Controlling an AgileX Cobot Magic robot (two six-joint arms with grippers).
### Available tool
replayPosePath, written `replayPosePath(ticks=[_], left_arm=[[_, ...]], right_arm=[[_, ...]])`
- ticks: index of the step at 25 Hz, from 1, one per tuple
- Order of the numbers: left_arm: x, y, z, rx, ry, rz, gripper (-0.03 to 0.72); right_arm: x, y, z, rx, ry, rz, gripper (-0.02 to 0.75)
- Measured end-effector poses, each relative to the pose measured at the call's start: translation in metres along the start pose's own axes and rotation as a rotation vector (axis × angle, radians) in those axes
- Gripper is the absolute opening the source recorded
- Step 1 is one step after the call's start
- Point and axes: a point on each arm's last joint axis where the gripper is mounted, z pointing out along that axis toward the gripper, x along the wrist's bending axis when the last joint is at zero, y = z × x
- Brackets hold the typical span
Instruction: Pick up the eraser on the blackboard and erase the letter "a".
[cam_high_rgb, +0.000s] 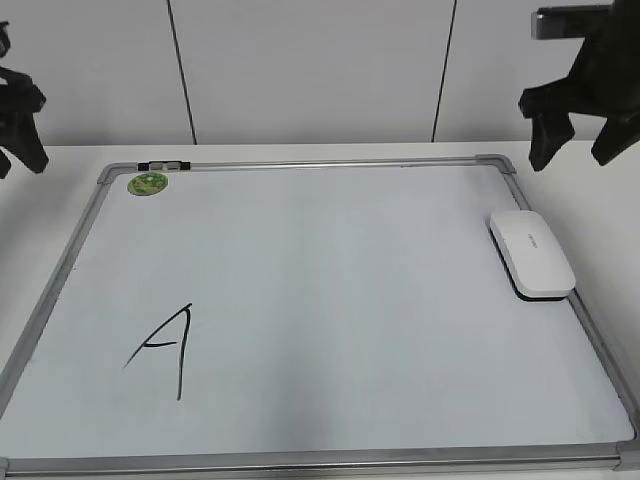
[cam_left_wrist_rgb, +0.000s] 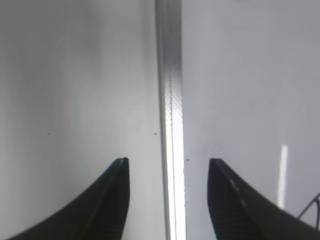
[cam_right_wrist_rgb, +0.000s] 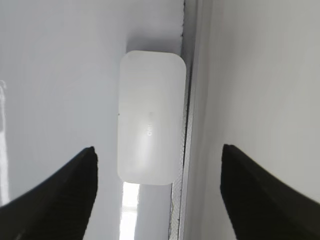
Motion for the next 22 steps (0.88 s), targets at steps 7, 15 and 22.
replayPosePath(ticks=[7,15,22], left_arm=[[-0.042,-0.015,-0.084,-0.173,-0.010,0.067,0.375],[-0.088,-0.097,-0.187,-0.362,-0.016,0.186,0.375],[-0.091,-0.181,-0.230,-0.460,-0.013,0.203,0.375]], right_arm=[[0.005,-0.017,-0.078,-0.172,0.062,0.004,0.568],[0.007,-0.101,-0.163,-0.326,0.061,-0.005,0.568],[0.009,-0.188,-0.197,-0.425,0.055,-0.009,0.568]])
